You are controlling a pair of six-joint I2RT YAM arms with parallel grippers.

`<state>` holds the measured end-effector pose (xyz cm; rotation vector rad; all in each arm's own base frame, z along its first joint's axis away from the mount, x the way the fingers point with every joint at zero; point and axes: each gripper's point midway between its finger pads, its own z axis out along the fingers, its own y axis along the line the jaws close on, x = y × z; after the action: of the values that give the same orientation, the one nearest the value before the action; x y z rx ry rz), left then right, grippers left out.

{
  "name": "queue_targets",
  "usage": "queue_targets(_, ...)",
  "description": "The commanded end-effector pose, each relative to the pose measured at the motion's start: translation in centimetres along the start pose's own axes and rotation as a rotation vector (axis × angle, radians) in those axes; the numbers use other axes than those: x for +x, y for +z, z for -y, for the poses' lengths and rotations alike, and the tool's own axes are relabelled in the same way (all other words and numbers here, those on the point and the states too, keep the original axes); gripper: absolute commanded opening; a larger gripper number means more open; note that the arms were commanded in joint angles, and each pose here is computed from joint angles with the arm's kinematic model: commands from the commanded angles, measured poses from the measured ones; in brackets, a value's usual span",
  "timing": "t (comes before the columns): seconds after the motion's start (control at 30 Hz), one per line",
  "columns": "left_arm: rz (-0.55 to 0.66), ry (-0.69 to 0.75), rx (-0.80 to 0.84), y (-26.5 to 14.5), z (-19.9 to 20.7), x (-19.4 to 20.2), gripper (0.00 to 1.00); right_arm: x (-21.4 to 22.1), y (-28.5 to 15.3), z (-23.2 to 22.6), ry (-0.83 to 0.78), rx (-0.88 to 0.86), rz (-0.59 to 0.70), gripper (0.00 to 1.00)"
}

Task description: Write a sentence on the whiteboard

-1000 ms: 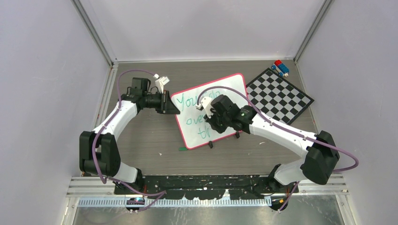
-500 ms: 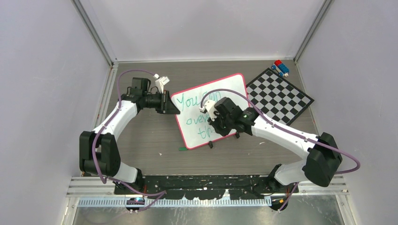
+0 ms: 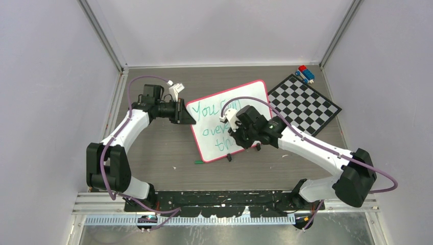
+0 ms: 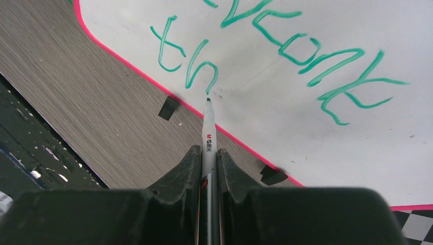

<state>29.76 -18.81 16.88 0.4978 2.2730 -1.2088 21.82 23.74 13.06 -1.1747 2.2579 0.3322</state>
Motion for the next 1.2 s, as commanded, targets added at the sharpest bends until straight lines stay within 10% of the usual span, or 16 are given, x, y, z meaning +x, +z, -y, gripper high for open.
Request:
queue_targets(0.0, 0.006, 0.027, -0.043, 0.0, -0.6, -0.8, 0.00, -3.1, -2.2, 0.6, 0.007, 0.036, 0.106, 0.00)
queue_targets(1.17, 0.004, 0.036, -0.052, -0.2, -0.6, -0.5, 0.00, -1.0, 0.3, 2.0, 0.038, 0.076, 0.028, 0.00)
